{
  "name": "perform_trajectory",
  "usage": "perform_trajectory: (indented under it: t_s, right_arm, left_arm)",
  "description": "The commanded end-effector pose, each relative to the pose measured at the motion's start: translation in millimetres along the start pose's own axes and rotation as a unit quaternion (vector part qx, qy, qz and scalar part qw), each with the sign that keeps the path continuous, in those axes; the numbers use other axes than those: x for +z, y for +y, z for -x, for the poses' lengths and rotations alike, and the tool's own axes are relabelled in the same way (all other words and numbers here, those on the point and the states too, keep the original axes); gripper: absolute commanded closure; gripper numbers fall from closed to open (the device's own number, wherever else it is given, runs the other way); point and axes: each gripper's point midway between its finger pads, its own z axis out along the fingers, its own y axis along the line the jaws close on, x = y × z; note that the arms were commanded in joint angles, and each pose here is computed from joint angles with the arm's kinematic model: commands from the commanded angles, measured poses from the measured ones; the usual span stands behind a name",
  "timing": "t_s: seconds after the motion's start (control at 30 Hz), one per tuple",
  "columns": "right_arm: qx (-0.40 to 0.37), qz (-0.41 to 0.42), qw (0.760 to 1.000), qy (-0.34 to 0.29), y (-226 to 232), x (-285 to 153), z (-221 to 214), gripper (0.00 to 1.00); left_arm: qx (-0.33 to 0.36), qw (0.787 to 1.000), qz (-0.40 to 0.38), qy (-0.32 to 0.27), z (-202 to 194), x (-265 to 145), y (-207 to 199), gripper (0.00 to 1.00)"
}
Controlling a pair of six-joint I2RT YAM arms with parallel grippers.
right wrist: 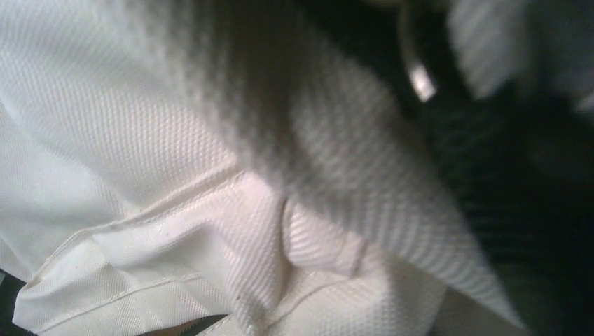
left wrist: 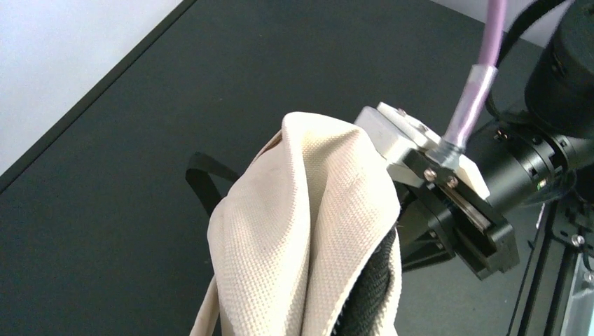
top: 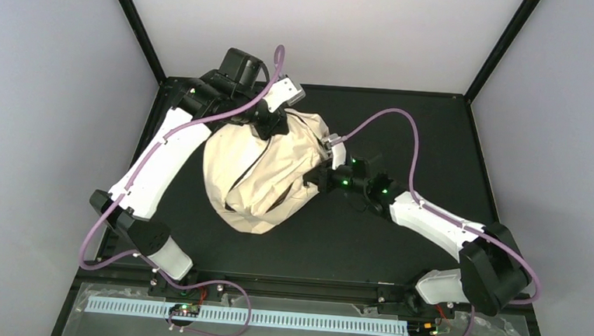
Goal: Pack the student bag
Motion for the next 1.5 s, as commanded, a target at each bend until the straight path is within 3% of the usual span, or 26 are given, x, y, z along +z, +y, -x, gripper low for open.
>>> perform_trajectory:
  t_s: [0.0, 0.13, 0.3, 0.5, 0.6, 0.77, 0.9, 1.0, 1.23, 1.47]
  right_arm:
    - [-0.024, 0.006, 1.0, 0.004, 6.4, 7.0, -6.9, 0.99]
    - [-0.049, 0.043, 0.997, 0.036, 31.2, 16.4, -21.7, 0.99]
    - [-0.079, 0.126, 0.987, 0.067, 78.4, 20.8, -35.5, 0.99]
    - [-0.078, 0.145, 0.984, 0.069, 92.1, 11.9, -41.2, 0.99]
    - [-0.086, 0.097, 0.99, 0.049, 78.9, 3.0, -23.6, 0.99]
    - [-0.11, -0.04, 0.993, 0.035, 19.6, -13.2, 22.3, 0.99]
    - [-0.118, -0.067, 0.99, 0.029, -6.8, -19.8, 54.8, 0.99]
    - [-0.133, -0.084, 0.986, 0.048, -17.4, -17.4, 59.2, 0.99]
    - [-0.142, 0.039, 0.984, 0.098, 11.8, -4.5, 30.5, 0.99]
    - [-0.084, 0.05, 0.994, 0.045, 4.4, 13.8, 25.0, 0.86]
  left_arm:
    - [0.016, 0.987, 0.046, -0.154, 68.4, -51.7, -2.0, 0.98]
    - [-0.006, 0.974, 0.081, -0.212, 87.5, -74.8, 5.6, 0.98]
    - [-0.029, 0.966, 0.12, -0.229, 101.1, -97.0, 20.9, 0.98]
    - [-0.038, 0.953, 0.153, -0.259, 112.2, -132.8, 34.7, 0.98]
    - [-0.056, 0.954, 0.147, -0.253, 103.3, -130.7, 38.8, 0.98]
    - [-0.086, 0.958, 0.088, -0.258, 91.1, -121.8, 20.3, 0.98]
    - [-0.105, 0.955, 0.017, -0.275, 102.1, -133.9, -5.2, 0.98]
    - [-0.127, 0.952, 0.027, -0.279, 100.6, -143.4, -4.5, 0.98]
    - [-0.288, 0.932, 0.015, -0.22, 42.0, -81.0, 41.2, 0.98]
    - [-0.302, 0.928, 0.006, -0.219, 41.2, -64.9, 50.2, 0.98]
